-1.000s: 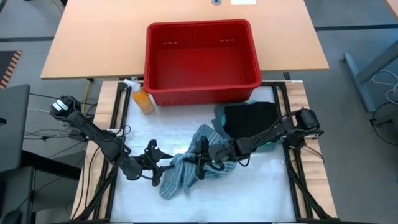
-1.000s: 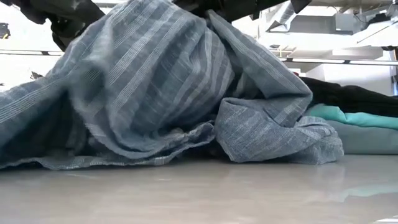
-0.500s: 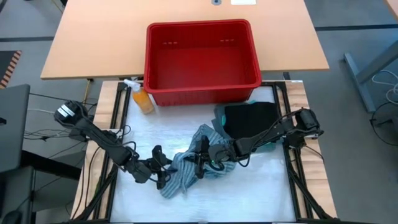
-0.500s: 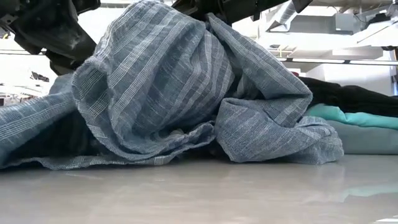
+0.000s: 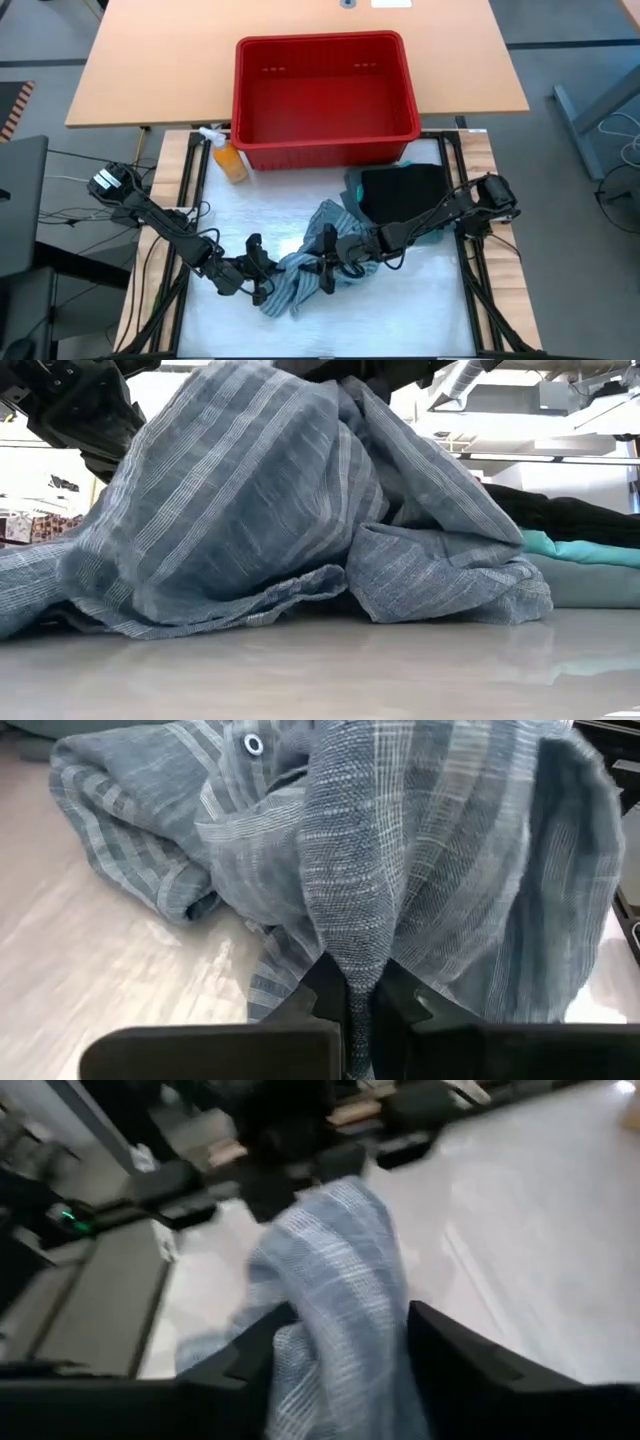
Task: Fold Laundry from Bin
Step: Remove the blue patterned polo from the red bin on the table
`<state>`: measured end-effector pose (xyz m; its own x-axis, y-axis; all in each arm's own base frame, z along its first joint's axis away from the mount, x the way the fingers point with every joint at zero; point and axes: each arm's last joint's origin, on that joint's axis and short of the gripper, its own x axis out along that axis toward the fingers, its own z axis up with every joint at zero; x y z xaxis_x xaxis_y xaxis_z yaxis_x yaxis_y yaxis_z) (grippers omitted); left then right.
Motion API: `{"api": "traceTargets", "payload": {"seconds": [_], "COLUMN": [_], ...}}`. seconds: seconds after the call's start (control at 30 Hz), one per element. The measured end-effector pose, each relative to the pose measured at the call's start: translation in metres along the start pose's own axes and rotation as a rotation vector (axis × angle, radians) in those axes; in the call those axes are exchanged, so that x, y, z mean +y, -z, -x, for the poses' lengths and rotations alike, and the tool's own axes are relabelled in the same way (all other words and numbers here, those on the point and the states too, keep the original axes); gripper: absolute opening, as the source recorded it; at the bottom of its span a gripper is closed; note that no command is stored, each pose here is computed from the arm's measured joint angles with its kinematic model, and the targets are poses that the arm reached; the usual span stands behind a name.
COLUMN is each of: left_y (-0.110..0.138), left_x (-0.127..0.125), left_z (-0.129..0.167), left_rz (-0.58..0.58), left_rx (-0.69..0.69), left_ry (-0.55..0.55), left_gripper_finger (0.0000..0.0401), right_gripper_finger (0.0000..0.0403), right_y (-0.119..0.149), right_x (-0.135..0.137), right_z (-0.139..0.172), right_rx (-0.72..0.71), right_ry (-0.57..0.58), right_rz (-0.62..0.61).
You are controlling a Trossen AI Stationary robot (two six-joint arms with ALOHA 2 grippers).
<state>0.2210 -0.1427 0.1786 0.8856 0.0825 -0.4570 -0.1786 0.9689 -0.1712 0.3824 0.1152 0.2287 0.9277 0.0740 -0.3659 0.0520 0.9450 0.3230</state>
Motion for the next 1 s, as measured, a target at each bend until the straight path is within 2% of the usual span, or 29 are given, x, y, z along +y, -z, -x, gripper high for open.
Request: {"api": "traceTargets", "payload": {"seconds": [0.13,0.3,0.4,0.57,0.7,0.83,1.0], "left_y": [0.001,0.003,0.005,0.009,0.008,0.006,0.005], "left_x": [0.001,0.002,0.005,0.014,0.018,0.021,0.025], "left_z": [0.000,0.000,0.000,-0.001,-0.003,-0.005,-0.009], "left_rz": [-0.012,-0.026,-0.044,-0.044,-0.043,-0.058,-0.043], "left_rx": [0.005,0.019,0.028,0.055,0.064,0.067,0.097], "left_ry": [-0.007,-0.027,-0.065,-0.167,-0.181,-0.184,-0.166], "left_gripper_finger": [0.0002,0.0001,0.0001,0.0000,0.0000,0.0000,0.0000], "right_gripper_finger": [0.0241,0.0247,0.0245,0.0243,0.0240,0.0240,0.0240], "right_y": [-0.014,-0.034,-0.042,-0.046,-0.034,-0.005,0.036], "right_x": [-0.005,-0.008,-0.001,0.031,0.069,0.098,0.097], "right_z": [0.017,0.041,0.052,0.060,0.055,0.032,-0.015], "right_rx": [0.091,0.132,0.105,0.071,-0.014,-0.091,-0.010], "right_ry": [0.057,0.094,0.071,-0.022,-0.153,-0.218,-0.171], "right_rz": [0.012,0.013,0.009,0.066,0.156,0.259,0.304]}}
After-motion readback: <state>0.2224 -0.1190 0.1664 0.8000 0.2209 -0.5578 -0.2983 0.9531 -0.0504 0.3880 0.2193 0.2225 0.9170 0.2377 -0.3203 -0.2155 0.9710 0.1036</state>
